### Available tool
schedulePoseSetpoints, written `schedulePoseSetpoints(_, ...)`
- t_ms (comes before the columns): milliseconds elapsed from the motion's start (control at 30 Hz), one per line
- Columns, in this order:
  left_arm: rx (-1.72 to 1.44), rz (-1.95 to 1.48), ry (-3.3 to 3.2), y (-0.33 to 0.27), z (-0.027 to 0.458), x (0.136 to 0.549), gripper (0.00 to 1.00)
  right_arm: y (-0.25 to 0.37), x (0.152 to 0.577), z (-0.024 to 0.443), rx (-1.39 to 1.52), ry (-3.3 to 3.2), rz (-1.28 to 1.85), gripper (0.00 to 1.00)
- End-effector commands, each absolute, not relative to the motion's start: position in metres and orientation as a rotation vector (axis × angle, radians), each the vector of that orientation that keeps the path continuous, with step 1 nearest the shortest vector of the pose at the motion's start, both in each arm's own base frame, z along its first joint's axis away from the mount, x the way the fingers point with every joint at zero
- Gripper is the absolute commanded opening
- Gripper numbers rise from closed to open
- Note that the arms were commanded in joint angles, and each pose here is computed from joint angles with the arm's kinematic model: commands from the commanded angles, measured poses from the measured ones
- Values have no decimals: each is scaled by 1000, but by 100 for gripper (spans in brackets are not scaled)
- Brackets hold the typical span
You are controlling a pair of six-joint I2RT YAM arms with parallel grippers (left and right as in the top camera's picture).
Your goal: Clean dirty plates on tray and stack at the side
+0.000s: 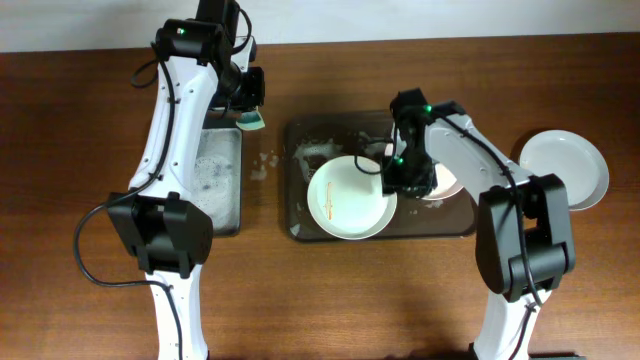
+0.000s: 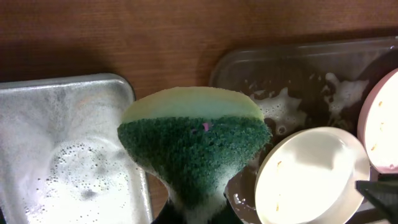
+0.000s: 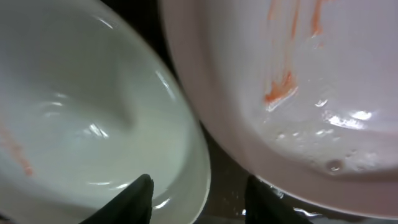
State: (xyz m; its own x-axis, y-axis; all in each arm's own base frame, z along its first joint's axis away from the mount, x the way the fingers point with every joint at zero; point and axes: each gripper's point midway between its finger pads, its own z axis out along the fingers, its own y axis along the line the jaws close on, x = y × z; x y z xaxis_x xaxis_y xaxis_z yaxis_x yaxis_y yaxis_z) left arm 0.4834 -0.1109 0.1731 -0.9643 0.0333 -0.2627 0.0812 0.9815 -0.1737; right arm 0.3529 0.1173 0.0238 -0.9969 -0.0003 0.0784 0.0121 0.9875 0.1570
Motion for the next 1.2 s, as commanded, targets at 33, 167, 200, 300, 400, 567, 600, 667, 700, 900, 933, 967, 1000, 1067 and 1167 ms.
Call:
schedulePoseSetpoints(33,88,-280,2876,-113,165,486,1,121,341,6,-40,-3032,-265,47)
schedulePoseSetpoints(167,88,-280,2873,-113,166,487,1,126,346,3,-85,-3047,-302,38)
schedulePoseSetpoints(200,88,-280,2873,-113,166,487,1,128,347,4,-93,-3046,-328,37)
schedulePoseSetpoints(300,88,-280,2873,-113,166,487,1,139,352,5,-112,-3052,-399,33)
schedulePoseSetpoints(400,88,-280,2872,-113,166,487,1,152,358,6,-100,-3084,-420,32)
schedulePoseSetpoints(567,88,-281,2873,-113,166,487,1,161,362,3,-90,-3141,-342,32)
schedulePoseSetpoints(600,88,-281,2874,-113,165,487,1,163,364,4,-86,-3149,-348,32)
schedulePoseSetpoints(667,91,-283,2880,-115,163,487,1,163,366,4,-86,-3158,-354,32)
schedulePoseSetpoints(700,94,-286,2888,-116,161,486,1,164,367,4,-85,-3162,-357,33)
schedulePoseSetpoints(900,155,-372,2957,-146,138,476,1,170,382,7,-80,-3212,-417,28)
schedulePoseSetpoints(933,174,-378,2964,-153,134,474,1,171,385,7,-78,-3222,-427,28)
schedulePoseSetpoints(967,184,-379,2964,-156,134,473,1,171,387,7,-78,-3228,-433,27)
schedulePoseSetpoints(1000,193,-380,2962,-159,134,473,1,172,387,7,-83,-3230,-434,27)
schedulePoseSetpoints(1067,196,-382,2962,-160,134,472,1,171,387,4,-91,-3226,-431,18)
schedulePoseSetpoints(1167,195,-390,2977,-160,134,469,1,171,384,-1,-93,-3206,-426,18)
